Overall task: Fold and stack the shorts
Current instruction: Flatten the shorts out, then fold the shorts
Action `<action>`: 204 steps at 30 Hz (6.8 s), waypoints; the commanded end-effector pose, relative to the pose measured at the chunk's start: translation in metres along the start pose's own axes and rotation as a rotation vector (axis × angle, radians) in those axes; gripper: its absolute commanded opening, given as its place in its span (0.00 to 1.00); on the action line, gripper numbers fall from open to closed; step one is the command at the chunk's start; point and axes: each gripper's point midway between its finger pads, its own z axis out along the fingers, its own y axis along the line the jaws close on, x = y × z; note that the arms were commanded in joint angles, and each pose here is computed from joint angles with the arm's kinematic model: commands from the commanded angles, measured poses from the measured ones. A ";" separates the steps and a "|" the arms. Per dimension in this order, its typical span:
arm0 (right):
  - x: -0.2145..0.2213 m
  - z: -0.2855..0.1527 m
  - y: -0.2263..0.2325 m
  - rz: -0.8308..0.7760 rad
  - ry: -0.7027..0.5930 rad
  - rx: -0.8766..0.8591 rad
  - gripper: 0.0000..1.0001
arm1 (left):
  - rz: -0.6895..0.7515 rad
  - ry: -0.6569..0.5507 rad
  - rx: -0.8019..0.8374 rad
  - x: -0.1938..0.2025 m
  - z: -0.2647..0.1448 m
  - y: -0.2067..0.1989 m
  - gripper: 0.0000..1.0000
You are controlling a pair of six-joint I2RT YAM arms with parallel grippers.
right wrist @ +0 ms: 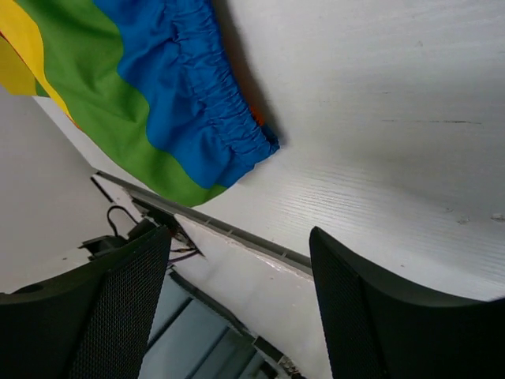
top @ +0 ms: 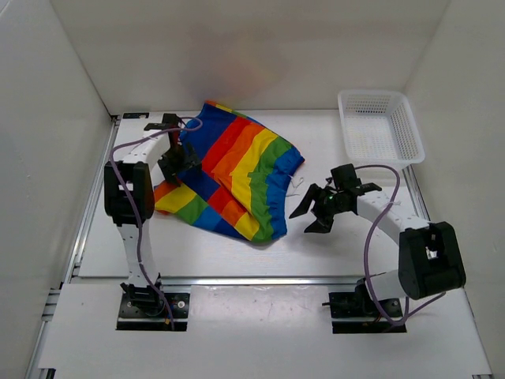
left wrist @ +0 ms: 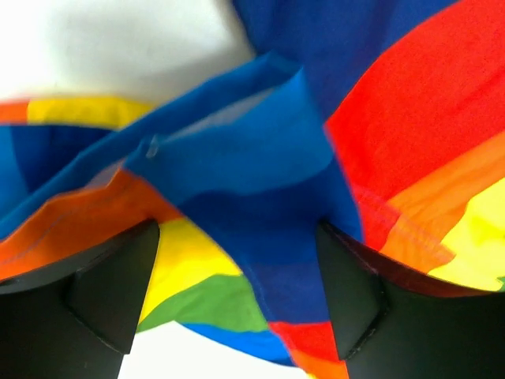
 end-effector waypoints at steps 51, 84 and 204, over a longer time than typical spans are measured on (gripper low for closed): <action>-0.152 -0.095 0.144 -0.329 -0.497 -0.024 0.00 | -0.008 -0.508 0.322 -0.028 -0.258 -0.033 0.10; -0.053 0.010 -0.027 -0.005 -0.073 0.080 0.67 | -0.420 0.181 -0.089 0.197 -0.013 0.107 0.68; -0.041 -0.001 -0.069 0.015 -0.162 0.238 0.49 | -0.403 0.079 -0.168 0.165 -0.014 0.117 0.10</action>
